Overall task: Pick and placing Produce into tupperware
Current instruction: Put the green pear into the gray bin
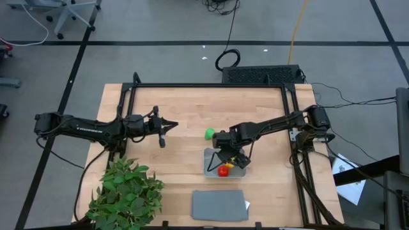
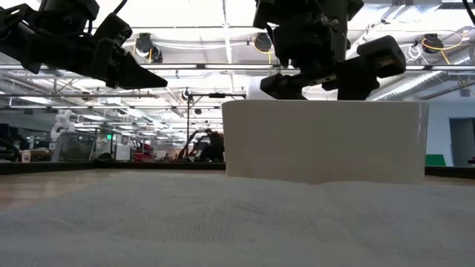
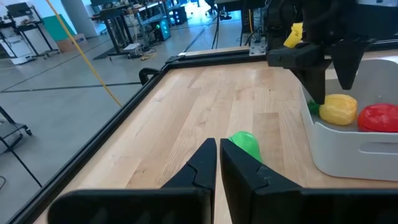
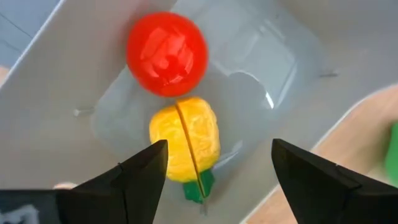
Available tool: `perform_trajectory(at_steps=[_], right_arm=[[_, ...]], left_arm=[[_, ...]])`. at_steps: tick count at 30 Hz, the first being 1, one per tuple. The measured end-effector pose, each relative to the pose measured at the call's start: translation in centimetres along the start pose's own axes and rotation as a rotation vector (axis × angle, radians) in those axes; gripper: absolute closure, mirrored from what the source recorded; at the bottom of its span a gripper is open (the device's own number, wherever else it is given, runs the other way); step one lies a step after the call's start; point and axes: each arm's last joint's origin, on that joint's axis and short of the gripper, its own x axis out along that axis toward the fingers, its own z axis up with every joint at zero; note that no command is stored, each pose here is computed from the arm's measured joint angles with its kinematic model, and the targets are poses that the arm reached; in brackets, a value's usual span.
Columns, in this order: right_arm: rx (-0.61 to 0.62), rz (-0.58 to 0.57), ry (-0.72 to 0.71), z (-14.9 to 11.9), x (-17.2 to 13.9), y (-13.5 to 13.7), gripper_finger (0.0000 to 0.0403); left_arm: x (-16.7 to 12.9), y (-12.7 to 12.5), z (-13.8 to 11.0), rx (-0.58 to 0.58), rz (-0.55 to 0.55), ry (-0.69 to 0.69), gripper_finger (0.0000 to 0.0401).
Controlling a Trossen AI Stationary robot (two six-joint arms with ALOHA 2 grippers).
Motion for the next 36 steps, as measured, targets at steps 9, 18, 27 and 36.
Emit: perform_trajectory(at_steps=[9,18,27,36], right_arm=[[-0.007,-0.012,-0.005,-0.4,-0.3,-0.8,0.0239],[-0.009,-0.014,-0.003,-0.7,-0.4,-1.2,0.0394],[-0.015,-0.012,0.001,-0.8,-0.4,-1.3,0.04],[0.067,-0.073,-0.061,-2.2,-2.6,-3.3,0.0402]], left_arm=[[0.0,0.0,-0.2,-0.001,-0.003,0.016,0.0375],[0.0,0.0,-0.2,-0.001,-0.003,0.016,0.0375],[0.0,0.0,-0.2,0.0,-0.003,0.016,0.0375],[0.0,0.0,-0.2,0.0,-0.003,0.016,0.0375]])
